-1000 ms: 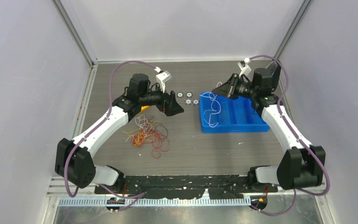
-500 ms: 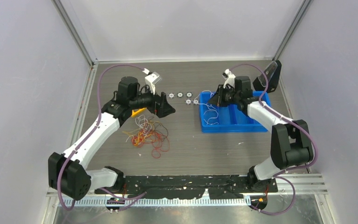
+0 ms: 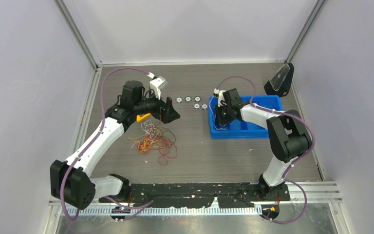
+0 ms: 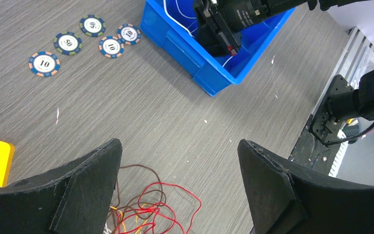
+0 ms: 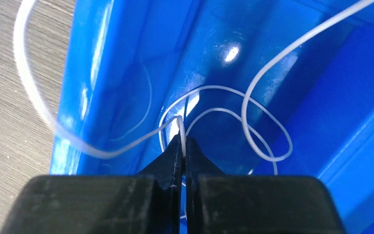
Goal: Untangle the cables
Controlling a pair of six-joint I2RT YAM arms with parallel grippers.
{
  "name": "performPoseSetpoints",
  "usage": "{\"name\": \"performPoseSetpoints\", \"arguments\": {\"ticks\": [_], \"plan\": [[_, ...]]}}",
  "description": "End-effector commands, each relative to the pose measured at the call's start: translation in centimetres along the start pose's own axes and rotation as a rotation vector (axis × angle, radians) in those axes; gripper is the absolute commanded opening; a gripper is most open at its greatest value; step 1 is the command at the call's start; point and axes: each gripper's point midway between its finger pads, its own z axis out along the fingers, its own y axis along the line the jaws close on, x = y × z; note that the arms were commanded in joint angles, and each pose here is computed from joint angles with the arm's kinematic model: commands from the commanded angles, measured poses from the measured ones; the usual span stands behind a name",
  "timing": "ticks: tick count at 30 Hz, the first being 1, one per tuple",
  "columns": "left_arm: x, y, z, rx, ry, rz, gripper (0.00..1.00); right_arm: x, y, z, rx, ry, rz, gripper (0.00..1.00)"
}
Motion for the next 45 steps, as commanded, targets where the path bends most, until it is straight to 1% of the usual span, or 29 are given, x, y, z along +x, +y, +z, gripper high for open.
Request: {"name": "performPoseSetpoints", "arguments": {"ticks": [1, 3, 4, 5, 7, 9, 10, 11, 13, 14, 18, 19, 21, 23, 24, 27, 29, 30, 32, 39, 41, 42, 44, 45], "plan": [[-1.7, 0.1, -0.7, -0.025, -0.031, 0.042, 0.90, -0.1, -1.8, -0.4, 0.099, 0.049, -0.020, 0.06], [-1.7, 0.2, -0.7, -0.027, -0.027, 0.042, 0.91, 0.0, -1.5, -0.6, 0.087, 0.064, -0.022, 0.05], [-1.7, 0.2, -0.7, -0.026, -0.025, 0.044, 0.90, -0.5, -1.2, -1.1, 0.079, 0.052, -0.026, 0.07], [-1.7, 0.1, -0.8, -0.027, -0.024, 0.047, 0.90, -0.6, -0.8, -1.5, 0.061, 0.049, -0.030, 0.10], [-1.6, 0.2, -0.9, -0.030, -0.021, 0.050, 0.91, -1.8, 0.3, -3.0, 0.031, 0.001, -0.044, 0.27], [-1.4, 0.2, -0.9, -0.032, -0.017, 0.052, 0.90, -3.9, 1.5, -5.3, 0.013, -0.075, -0.075, 0.36], [-1.4, 0.3, -0.9, -0.034, -0.017, 0.051, 0.91, -4.1, 1.7, -5.9, 0.013, -0.085, -0.078, 0.39], [-1.3, 0.3, -0.9, -0.034, -0.015, 0.050, 0.91, -5.0, 2.0, -7.0, 0.014, -0.115, -0.082, 0.44], [-1.4, 0.3, -0.9, -0.036, -0.016, 0.050, 0.91, -5.3, 2.1, -8.3, 0.027, -0.125, -0.084, 0.50], [-1.3, 0.3, -0.9, -0.037, -0.014, 0.051, 0.91, -5.0, 2.1, -8.7, 0.030, -0.113, -0.090, 0.51], [-1.1, 0.2, -1.0, -0.033, -0.007, 0.052, 0.90, -5.3, 2.8, -10.7, 0.013, -0.127, -0.103, 0.59], [-1.1, 0.2, -1.0, -0.032, -0.007, 0.053, 0.90, -6.0, 3.0, -11.3, 0.009, -0.151, -0.108, 0.64], [-1.1, 0.2, -1.0, -0.033, -0.009, 0.055, 0.90, -7.8, 3.3, -11.8, 0.001, -0.210, -0.115, 0.68], [-1.1, 0.3, -1.1, -0.037, -0.010, 0.054, 0.90, -10.4, 3.2, -11.8, 0.013, -0.273, -0.083, 0.68], [-1.1, 0.3, -1.1, -0.037, -0.010, 0.052, 0.90, -11.3, 3.1, -11.7, 0.018, -0.289, -0.038, 0.68], [-1.2, 0.3, -1.1, -0.041, -0.013, 0.054, 0.90, -13.2, 2.8, -10.1, 0.018, -0.283, 0.047, 0.67], [-1.3, 0.4, -1.2, -0.046, -0.014, 0.053, 0.90, -14.1, 2.8, -9.1, 0.010, -0.296, 0.091, 0.63], [-1.3, 0.5, -1.2, -0.049, -0.016, 0.052, 0.90, -14.2, 2.8, -8.7, 0.008, -0.297, 0.118, 0.61], [-1.3, 0.8, -1.3, -0.059, -0.016, 0.047, 0.90, -14.3, 2.3, -7.3, 0.025, -0.288, 0.156, 0.60], [-1.3, 1.4, -1.9, -0.087, -0.025, 0.033, 0.90, -15.1, 1.2, -5.2, 0.075, -0.272, 0.232, 0.59], [-1.3, 1.5, -2.0, -0.092, -0.028, 0.034, 0.90, -15.0, 1.2, -4.6, 0.070, -0.266, 0.232, 0.55], [-1.2, 1.6, -2.1, -0.097, -0.028, 0.033, 0.90, -14.7, 1.1, -4.3, 0.070, -0.258, 0.233, 0.51], [-1.2, 1.8, -2.2, -0.102, -0.029, 0.032, 0.90, -14.4, 1.0, -3.7, 0.065, -0.245, 0.237, 0.38], [-1.2, 1.9, -2.3, -0.104, -0.030, 0.032, 0.90, -14.1, 1.1, -3.5, 0.049, -0.236, 0.246, 0.25]]}}
